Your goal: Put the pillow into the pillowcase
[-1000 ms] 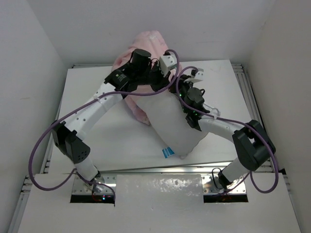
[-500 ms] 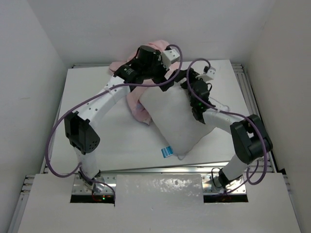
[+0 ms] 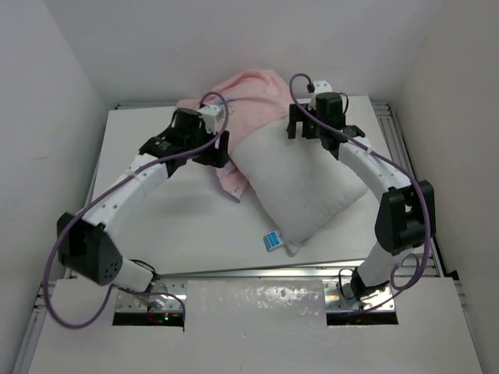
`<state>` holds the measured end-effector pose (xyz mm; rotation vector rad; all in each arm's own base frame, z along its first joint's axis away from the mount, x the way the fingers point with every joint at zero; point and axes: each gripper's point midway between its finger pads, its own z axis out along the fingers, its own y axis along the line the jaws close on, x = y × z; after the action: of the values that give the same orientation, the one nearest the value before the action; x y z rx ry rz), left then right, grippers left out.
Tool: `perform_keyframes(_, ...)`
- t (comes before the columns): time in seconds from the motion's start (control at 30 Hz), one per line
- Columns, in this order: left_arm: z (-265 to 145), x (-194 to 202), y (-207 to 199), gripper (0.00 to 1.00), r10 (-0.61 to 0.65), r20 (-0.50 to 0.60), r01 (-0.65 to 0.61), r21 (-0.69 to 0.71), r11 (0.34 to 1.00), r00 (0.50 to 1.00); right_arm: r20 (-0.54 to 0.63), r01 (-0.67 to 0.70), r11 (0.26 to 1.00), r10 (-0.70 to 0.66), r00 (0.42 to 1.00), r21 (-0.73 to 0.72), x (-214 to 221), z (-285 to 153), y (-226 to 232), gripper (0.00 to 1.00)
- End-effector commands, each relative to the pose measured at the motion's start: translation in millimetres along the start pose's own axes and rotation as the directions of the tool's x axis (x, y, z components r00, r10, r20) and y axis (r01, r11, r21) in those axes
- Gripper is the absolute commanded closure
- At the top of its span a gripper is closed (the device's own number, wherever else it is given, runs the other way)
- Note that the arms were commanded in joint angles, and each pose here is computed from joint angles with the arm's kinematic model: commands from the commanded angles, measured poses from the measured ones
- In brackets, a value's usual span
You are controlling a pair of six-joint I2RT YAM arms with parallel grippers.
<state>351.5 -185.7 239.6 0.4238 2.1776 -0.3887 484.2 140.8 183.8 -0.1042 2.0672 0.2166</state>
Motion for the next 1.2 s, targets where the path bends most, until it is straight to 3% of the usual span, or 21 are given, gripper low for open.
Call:
perform_keyframes(0.0, 34, 49, -9, 0.38, -0.062, -0.2, 0.085, 0.109, 0.99, 0.978, -0.144, 0.149, 0.989, -0.147, 0.979, 0.004, 3, -28, -7, 0.01)
perform_keyframes(0.07, 51, 46, -8, 0.58, -0.028, -0.257, 0.066, 0.144, 0.987, 0.966, -0.18, 0.186, 0.981, -0.175, 0.968, 0.047, 6, -39, -18, 0.01)
perform_keyframes(0.13, 55, 54, -7, 0.59, 0.012, -0.333, 0.054, 0.187, 0.981, 0.943, -0.154, 0.206, 0.973, -0.188, 0.97, 0.107, -3, -51, -30, 0.01)
perform_keyframes(0.23, 65, 58, -3, 0.43, 0.017, -0.366, 0.061, 0.2, 0.978, 0.93, -0.121, 0.239, 0.959, -0.222, 0.967, 0.153, -12, -63, -39, 0.01)
perform_keyframes(0.27, 68, 60, -1, 0.37, 0.012, -0.345, 0.063, 0.205, 0.977, 0.939, -0.101, 0.244, 0.964, -0.234, 0.967, 0.106, -18, -66, -30, 0.01)
perform_keyframes(0.37, 66, 66, -7, 0.31, -0.009, -0.291, 0.079, 0.229, 0.97, 0.957, -0.025, 0.269, 0.96, -0.271, 0.962, -0.072, -28, -78, 3, 0.01)
perform_keyframes(0.4, 72, 55, -8, 0.3, -0.013, -0.219, 0.067, 0.242, 0.968, 0.976, 0.023, 0.285, 0.948, -0.285, 0.958, -0.139, -32, -86, 22, 0.01)
perform_keyframes(0.6, 72, 37, -24, 0.24, -0.065, -0.092, 0.091, 0.316, 0.944, 0.994, -0.015, 0.569, 0.812, -0.575, 0.818, -0.132, 53, -96, 54, 0.01)
perform_keyframes(0.7, 79, 40, -33, 0.18, -0.048, -0.103, 0.079, 0.332, 0.94, 0.994, 0.013, 0.517, 0.847, -0.52, 0.854, -0.126, 65, -98, 65, 0.01)
perform_keyframes(0.83, 97, 50, -27, 0.14, -0.052, -0.105, 0.075, 0.23, 0.97, 0.993, 0.015, 0.576, 0.817, -0.576, 0.817, -0.015, 89, -94, 60, 0.01)
perform_keyframes(0.9, 108, 50, -20, 0.19, -0.063, -0.08, 0.078, 0.194, 0.978, 0.995, 0.01, 0.6, 0.797, -0.602, 0.798, 0.067, 90, -92, 58, 0.01)
perform_keyframes(1.07, 138, 59, -12, 0.47, -0.098, -0.042, 0.104, 0.166, 0.981, 0.994, -0.025, 0.608, 0.793, -0.608, 0.794, 0.041, 114, -78, 60, 0.01)
perform_keyframes(1.17, 152, 65, -9, 0.73, -0.132, -0.052, 0.139, 0.148, 0.979, 0.99, -0.054, 0.607, 0.792, -0.604, 0.795, 0.073, 122, -67, 56, 0.01)
